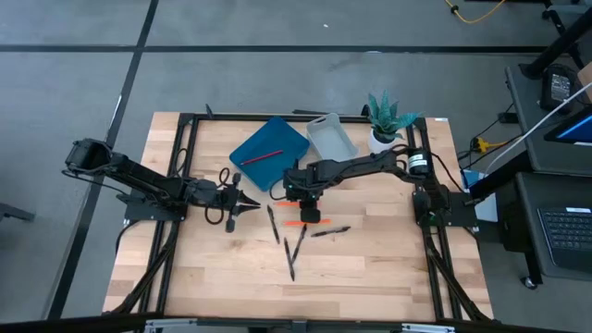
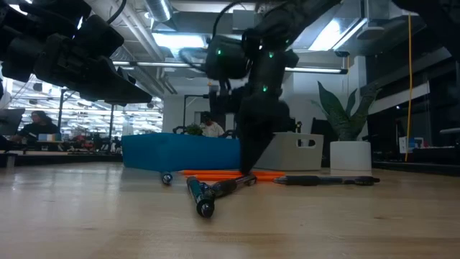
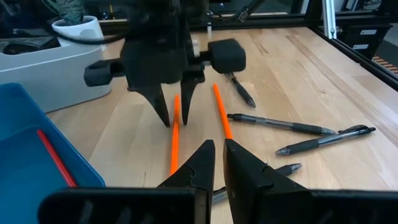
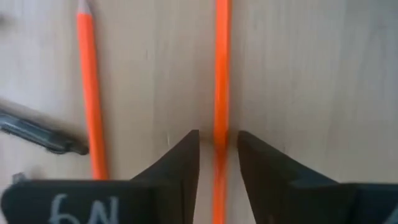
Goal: Sort pens & pencils
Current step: Put the orange pencil into the blue bin
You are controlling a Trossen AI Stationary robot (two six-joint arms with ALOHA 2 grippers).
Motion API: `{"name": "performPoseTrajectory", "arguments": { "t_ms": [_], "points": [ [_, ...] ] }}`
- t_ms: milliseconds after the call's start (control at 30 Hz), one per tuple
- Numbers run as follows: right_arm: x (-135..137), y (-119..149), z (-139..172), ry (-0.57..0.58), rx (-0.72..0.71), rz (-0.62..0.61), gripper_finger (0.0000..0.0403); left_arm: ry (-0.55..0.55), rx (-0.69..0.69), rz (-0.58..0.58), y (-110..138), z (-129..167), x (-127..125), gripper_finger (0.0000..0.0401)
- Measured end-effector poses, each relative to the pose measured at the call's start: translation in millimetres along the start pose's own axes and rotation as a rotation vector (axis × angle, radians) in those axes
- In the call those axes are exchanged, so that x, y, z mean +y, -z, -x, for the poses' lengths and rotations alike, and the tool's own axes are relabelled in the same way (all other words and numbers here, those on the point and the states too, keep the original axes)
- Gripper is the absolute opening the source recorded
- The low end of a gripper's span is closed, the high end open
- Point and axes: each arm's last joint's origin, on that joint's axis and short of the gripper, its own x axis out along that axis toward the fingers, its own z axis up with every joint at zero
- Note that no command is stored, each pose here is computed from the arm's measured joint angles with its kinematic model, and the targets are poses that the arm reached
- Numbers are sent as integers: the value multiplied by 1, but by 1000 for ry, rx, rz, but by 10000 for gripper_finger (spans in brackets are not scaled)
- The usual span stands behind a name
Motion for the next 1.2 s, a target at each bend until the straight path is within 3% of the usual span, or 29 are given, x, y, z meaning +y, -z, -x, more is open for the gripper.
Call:
{"name": "performPoseTrajectory", "arguments": {
  "t_ms": [267,600,800,1200],
  "points": [
    [-1,3,-11,-5,36,21,93,0,18,-3,2,0,0,27],
    [-1,3,-11,-9,53,21,11,-1,18,-2,2,0,0,27],
    [-1,4,-11,-10,57,20,27,-1,18,-2,2,0,0,27],
    [-1,5,-10,-70,69,9,9,-1,18,-1,2,0,0,27]
  ]
}}
